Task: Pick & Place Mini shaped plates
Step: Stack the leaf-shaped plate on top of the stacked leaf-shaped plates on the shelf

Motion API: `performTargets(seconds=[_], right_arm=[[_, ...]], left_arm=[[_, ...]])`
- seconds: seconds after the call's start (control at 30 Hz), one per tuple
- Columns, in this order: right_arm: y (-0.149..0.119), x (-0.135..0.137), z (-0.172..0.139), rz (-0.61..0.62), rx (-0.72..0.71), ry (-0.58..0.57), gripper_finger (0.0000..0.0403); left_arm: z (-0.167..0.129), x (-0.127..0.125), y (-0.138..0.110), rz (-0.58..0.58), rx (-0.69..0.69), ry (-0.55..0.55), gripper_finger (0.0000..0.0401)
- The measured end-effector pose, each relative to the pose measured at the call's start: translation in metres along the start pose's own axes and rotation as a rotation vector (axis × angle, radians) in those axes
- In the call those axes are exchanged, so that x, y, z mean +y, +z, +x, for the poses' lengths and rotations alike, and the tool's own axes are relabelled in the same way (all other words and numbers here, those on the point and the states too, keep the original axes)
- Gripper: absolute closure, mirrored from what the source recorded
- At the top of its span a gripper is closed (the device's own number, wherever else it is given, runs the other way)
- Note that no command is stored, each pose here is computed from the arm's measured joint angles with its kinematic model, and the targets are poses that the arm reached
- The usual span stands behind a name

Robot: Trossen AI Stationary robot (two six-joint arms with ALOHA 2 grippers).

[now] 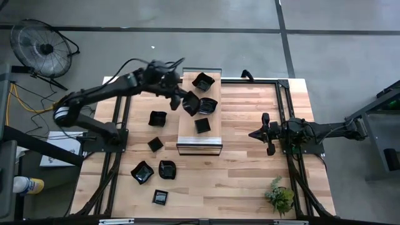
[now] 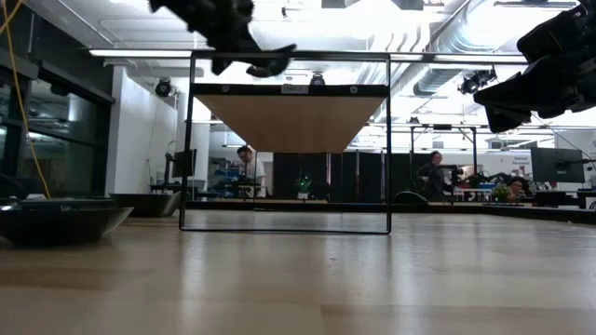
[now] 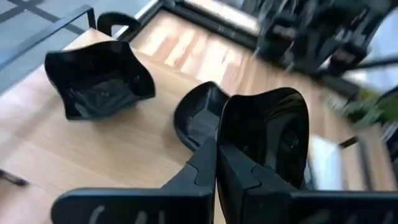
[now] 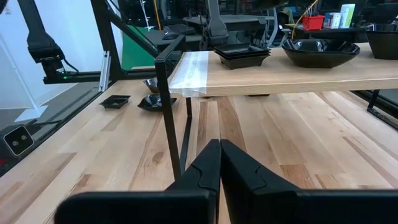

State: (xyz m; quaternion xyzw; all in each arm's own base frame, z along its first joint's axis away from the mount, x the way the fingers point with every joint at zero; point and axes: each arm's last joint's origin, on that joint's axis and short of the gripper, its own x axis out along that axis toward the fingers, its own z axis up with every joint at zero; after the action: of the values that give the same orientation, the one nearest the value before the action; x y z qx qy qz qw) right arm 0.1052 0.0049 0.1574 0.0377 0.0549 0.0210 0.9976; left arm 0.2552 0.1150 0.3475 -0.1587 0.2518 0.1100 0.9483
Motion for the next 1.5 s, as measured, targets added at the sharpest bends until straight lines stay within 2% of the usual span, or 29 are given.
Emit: performTargets(seconds=[0.17,0.37,0.73,0.9,1.17,1.5], right_arm=[[0.000,0.000,0.000,0.000,0.000,0.000,0.0394],[0.000,0.000,0.000,0.000,-0.001,0.000,0.0398],[0.000,0.000,0.000,0.000,-0.004,0.000,0.0395],[0.000,0.000,0.000,0.000,-0.005,0.000,0.0396],[0.001,0.000,0.000,0.000,-0.005,0.000,0.0395],[0.001,0.000,0.000,0.000,-0.006,0.000,0.0395]], left_arm=[[0.019,-0.001,0.032,0.158,0.107,-0.029,0.0401],[0.036,-0.001,0.059,0.345,0.181,-0.101,0.0401],[0.057,0.002,0.084,0.610,0.281,-0.166,0.0401],[0.070,0.004,0.094,0.693,0.285,-0.162,0.0401],[0.083,0.006,0.091,0.808,0.356,-0.195,0.0401],[0.093,0.003,0.093,0.786,0.321,-0.194,0.0401]])
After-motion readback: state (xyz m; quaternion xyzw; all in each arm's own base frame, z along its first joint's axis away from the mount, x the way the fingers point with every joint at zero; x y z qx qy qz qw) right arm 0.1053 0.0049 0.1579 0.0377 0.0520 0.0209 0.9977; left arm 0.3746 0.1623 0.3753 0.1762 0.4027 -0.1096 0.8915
